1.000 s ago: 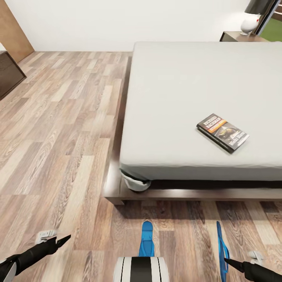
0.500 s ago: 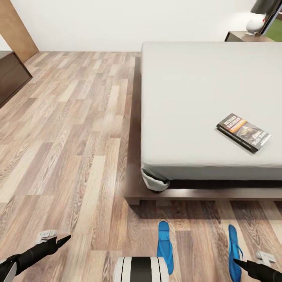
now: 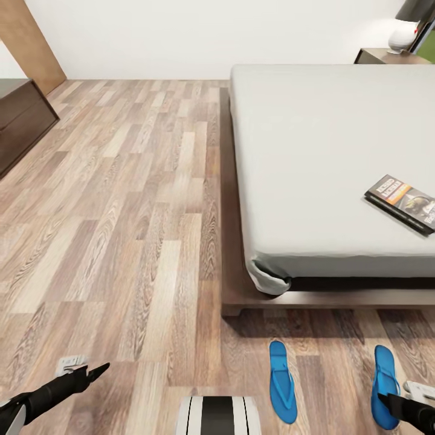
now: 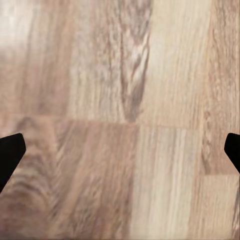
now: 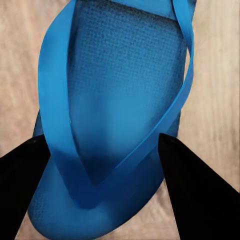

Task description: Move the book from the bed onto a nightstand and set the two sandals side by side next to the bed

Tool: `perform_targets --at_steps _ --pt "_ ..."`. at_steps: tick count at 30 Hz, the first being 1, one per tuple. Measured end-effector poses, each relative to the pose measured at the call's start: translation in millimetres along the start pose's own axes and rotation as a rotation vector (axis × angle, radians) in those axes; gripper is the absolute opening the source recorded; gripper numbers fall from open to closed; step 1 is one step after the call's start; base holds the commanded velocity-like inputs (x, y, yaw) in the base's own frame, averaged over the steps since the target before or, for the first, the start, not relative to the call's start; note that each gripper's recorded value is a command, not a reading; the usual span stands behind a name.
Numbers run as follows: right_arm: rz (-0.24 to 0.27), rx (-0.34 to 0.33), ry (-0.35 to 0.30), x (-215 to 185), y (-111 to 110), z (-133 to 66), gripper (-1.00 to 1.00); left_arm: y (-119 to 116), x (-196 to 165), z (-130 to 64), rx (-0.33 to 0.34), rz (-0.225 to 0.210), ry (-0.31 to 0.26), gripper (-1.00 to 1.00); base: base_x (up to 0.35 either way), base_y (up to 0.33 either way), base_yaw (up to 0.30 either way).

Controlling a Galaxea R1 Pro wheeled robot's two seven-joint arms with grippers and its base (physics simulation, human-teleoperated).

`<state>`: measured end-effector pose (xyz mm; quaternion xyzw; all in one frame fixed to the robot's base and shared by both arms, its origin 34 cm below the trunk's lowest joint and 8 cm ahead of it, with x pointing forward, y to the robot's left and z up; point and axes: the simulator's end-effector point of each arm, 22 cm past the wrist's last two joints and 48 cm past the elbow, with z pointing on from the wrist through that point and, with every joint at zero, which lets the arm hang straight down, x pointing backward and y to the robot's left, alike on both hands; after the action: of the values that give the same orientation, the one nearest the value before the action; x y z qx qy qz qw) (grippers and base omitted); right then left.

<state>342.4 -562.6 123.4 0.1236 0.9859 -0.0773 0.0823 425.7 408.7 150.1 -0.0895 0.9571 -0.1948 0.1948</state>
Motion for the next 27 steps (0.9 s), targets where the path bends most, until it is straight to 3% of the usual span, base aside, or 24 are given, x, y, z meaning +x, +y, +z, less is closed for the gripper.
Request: perform_targets --at_steps 13,15,17,19,27 --pt "-0.008 0.031 -0.015 -9 1 2.9 -1.0 0 0 0.0 0.001 0.001 0.001 1.0 0.0 0.284 0.0" --pt "-0.007 0.102 -0.014 -9 -14 1.9 -1.0 0 0 0.1 0.001 0.001 0.001 1.0 0.0 0.184 0.0" --pt "-0.007 0.219 -0.015 -10 -40 -2.2 -1.0 0 0 0.1 0.001 0.001 0.001 1.0 0.0 0.062 0.0" --pt "-0.011 0.268 -0.016 -10 -51 -4.9 -1.0 -1 1 0.4 0.002 0.001 0.001 1.0 0.0 0.025 0.0" --pt "-0.024 0.287 -0.071 -39 -51 -5.4 -1.0 -8 4 4.9 0.011 -0.006 0.001 1.0 0.0 0.003 0.0"
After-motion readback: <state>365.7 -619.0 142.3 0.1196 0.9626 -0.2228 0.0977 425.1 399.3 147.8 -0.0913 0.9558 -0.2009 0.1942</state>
